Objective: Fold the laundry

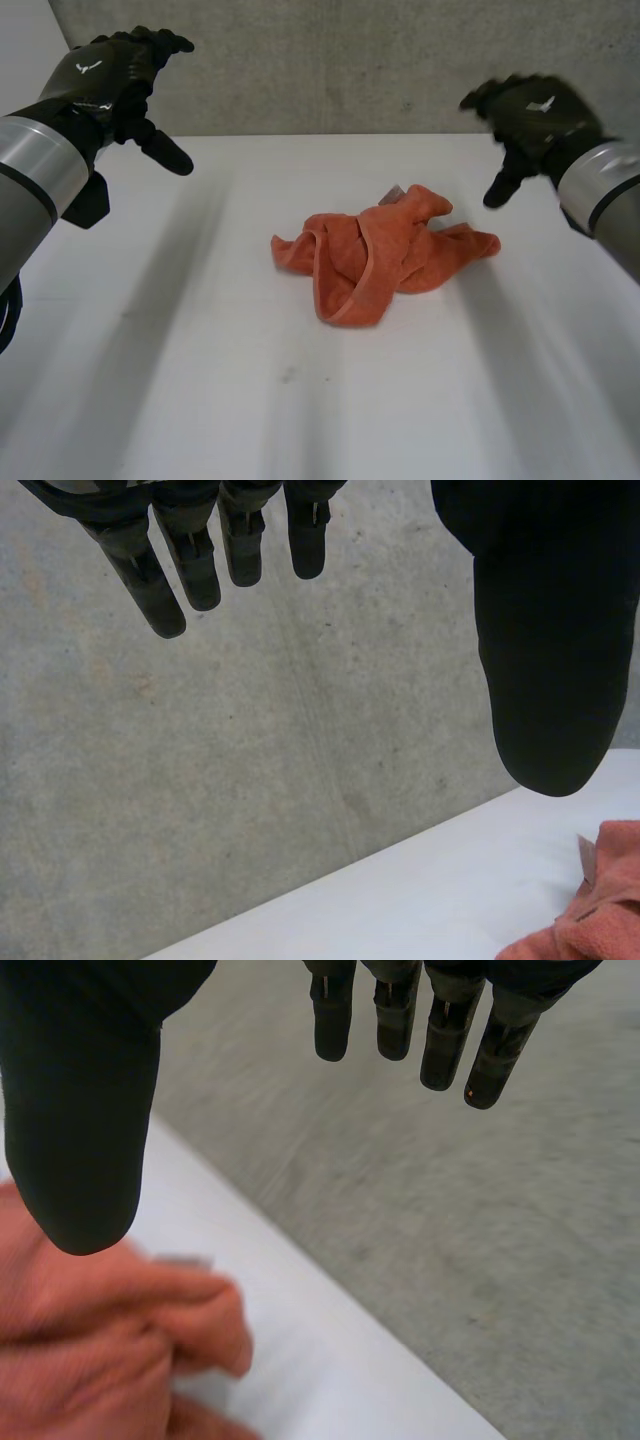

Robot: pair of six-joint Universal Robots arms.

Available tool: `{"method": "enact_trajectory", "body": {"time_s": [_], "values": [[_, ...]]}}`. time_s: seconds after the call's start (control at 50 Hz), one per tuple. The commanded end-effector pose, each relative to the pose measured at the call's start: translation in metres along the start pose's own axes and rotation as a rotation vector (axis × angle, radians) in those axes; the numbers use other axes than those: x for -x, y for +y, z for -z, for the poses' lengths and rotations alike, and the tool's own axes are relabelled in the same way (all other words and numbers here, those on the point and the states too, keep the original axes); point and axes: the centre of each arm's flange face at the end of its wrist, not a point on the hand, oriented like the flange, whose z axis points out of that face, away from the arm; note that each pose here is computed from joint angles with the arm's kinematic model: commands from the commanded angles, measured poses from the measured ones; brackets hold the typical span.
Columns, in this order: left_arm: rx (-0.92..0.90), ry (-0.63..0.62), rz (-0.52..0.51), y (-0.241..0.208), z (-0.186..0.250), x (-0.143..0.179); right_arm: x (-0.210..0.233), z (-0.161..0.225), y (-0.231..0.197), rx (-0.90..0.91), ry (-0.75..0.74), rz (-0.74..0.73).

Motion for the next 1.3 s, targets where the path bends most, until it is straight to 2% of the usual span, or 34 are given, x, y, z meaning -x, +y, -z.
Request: {"method": "enact_trajectory", "body": {"time_s": [0.02, 0.1, 0.18, 0.4, 0.48, 0.5, 0.58, 0.62, 0.66, 0.7, 0.86, 1.08, 1.24, 1.3], "values": [[0.062, 0.002, 0.000, 0.027, -0.012, 0.002, 0.050, -0.012, 0.033, 0.046, -0.229, 0.231], [0.094, 0.003, 0.002, 0.047, -0.021, 0.004, 0.087, -0.024, 0.049, 0.036, -0.359, 0.256], [0.151, 0.003, -0.010, 0.077, -0.030, 0.006, 0.101, -0.038, 0.065, 0.037, -0.419, 0.259], [0.264, 0.013, -0.112, 0.131, -0.028, 0.009, 0.114, -0.068, 0.096, 0.050, -0.436, 0.335], [0.260, 0.015, -0.121, 0.141, -0.028, 0.009, 0.112, -0.073, 0.083, -0.006, -0.416, 0.370], [0.256, 0.015, -0.122, 0.143, -0.028, 0.009, 0.109, -0.069, 0.050, -0.079, -0.387, 0.351], [0.230, 0.026, -0.125, 0.156, -0.034, 0.007, 0.091, -0.047, -0.022, -0.223, -0.315, 0.247], [0.227, 0.036, -0.123, 0.161, -0.036, 0.005, 0.086, -0.043, -0.032, -0.241, -0.303, 0.219], [0.222, 0.056, -0.122, 0.164, -0.038, 0.001, 0.077, -0.033, -0.053, -0.281, -0.287, 0.129], [0.214, 0.110, -0.117, 0.171, -0.039, -0.012, 0.073, -0.026, -0.061, -0.289, -0.285, 0.095], [0.208, 0.186, -0.109, 0.189, -0.042, -0.030, 0.071, 0.000, -0.078, -0.319, -0.277, 0.107], [0.182, 0.275, -0.011, 0.207, -0.047, -0.069, 0.068, 0.031, -0.091, -0.344, -0.283, 0.110], [0.203, 0.310, 0.018, 0.216, -0.044, -0.086, 0.057, 0.043, -0.103, -0.373, -0.228, 0.110], [0.242, 0.320, 0.032, 0.222, -0.037, -0.090, 0.050, 0.040, -0.101, -0.351, -0.167, 0.104]]}}
